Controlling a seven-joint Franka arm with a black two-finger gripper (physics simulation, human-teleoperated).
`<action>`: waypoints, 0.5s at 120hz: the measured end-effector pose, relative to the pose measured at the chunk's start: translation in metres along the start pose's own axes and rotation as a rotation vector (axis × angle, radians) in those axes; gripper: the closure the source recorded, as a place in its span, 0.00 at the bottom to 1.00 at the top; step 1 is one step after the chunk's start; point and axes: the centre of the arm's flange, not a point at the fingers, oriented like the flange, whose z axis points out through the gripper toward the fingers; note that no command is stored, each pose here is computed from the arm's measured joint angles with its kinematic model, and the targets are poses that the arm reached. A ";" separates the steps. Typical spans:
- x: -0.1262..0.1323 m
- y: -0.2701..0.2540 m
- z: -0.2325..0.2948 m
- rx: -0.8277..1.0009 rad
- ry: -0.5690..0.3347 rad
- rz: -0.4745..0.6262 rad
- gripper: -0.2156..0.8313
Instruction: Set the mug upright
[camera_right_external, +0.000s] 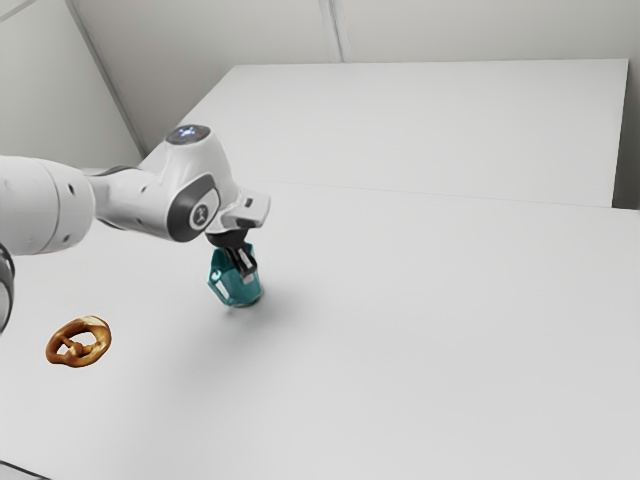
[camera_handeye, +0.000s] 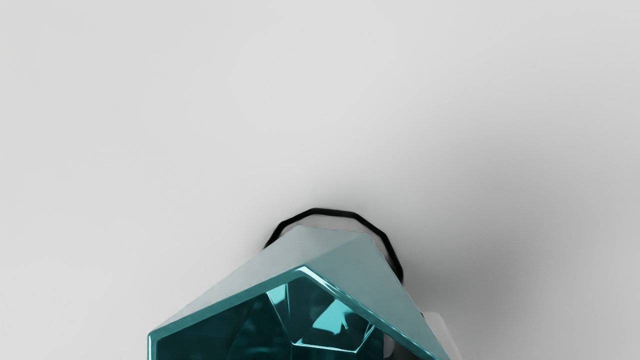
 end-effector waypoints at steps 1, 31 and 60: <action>0.000 0.000 0.000 0.000 0.000 -0.001 0.96; 0.002 0.002 0.002 0.001 0.001 -0.015 0.94; 0.003 0.002 0.002 0.000 0.005 -0.024 0.85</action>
